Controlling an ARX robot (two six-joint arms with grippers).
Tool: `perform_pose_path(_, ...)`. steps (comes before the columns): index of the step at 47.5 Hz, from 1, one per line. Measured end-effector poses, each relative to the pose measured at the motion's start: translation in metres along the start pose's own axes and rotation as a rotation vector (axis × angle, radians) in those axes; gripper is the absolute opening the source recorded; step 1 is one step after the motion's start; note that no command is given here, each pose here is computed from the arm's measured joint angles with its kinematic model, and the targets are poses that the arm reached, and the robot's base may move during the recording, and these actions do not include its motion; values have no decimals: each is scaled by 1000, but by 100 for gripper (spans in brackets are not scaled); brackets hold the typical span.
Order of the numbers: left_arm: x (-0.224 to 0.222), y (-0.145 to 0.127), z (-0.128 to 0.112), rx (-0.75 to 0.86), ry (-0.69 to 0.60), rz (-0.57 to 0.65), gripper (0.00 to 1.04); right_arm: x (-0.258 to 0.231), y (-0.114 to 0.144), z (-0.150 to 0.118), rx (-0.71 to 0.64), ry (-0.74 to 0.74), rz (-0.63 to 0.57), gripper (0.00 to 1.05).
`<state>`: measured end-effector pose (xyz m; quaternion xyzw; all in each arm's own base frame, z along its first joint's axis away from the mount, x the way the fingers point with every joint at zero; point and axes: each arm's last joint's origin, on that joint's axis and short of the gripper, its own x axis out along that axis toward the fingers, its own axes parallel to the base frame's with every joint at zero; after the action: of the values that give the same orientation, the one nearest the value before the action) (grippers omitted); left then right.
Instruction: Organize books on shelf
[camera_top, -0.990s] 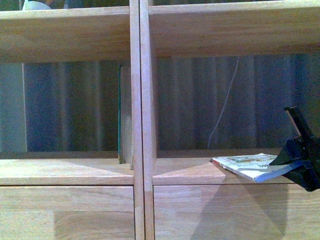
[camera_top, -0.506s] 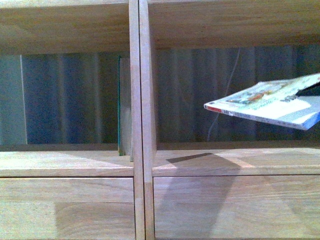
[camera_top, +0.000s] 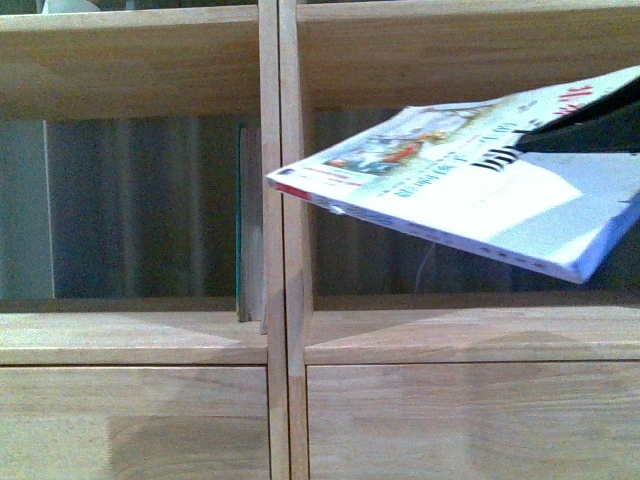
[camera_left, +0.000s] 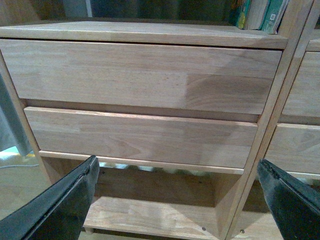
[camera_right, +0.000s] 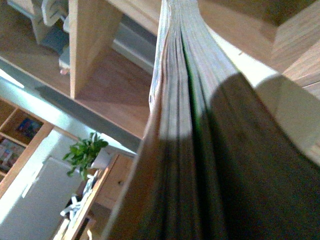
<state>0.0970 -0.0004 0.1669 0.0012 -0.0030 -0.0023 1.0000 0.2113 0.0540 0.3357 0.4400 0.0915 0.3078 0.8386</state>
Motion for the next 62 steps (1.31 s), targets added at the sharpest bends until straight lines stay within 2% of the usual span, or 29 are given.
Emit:
perform_pose_path(8,0,0,0,0,0,0,97,20,17,-21,-26,52,67,7)
perform_pose_path(19,0,0,0,-1,2,0,97,60,17,-24,-66,70,36,7)
perform_pose_path(23,8,4,5,-156,109,16,97,72,18,-20,-85,61,27,7)
perform_pose_path(27,25,9,21,-293,118,-16,97,78,20,-17,-97,59,34,7)
perform_pose_path(36,72,22,63,-467,89,-193,97,82,24,-15,-110,54,49,7)
perform_pose_path(43,103,22,86,-612,80,-470,97,83,26,-18,-113,62,62,7)
perform_pose_path(46,107,20,93,-635,46,-524,97,83,28,-19,-113,65,72,7)
perform_pose_path(51,117,11,113,-740,-41,-607,97,84,30,-22,-114,70,86,7)
perform_pose_path(62,119,-29,135,-869,-86,-851,97,84,38,-28,-111,92,122,7)
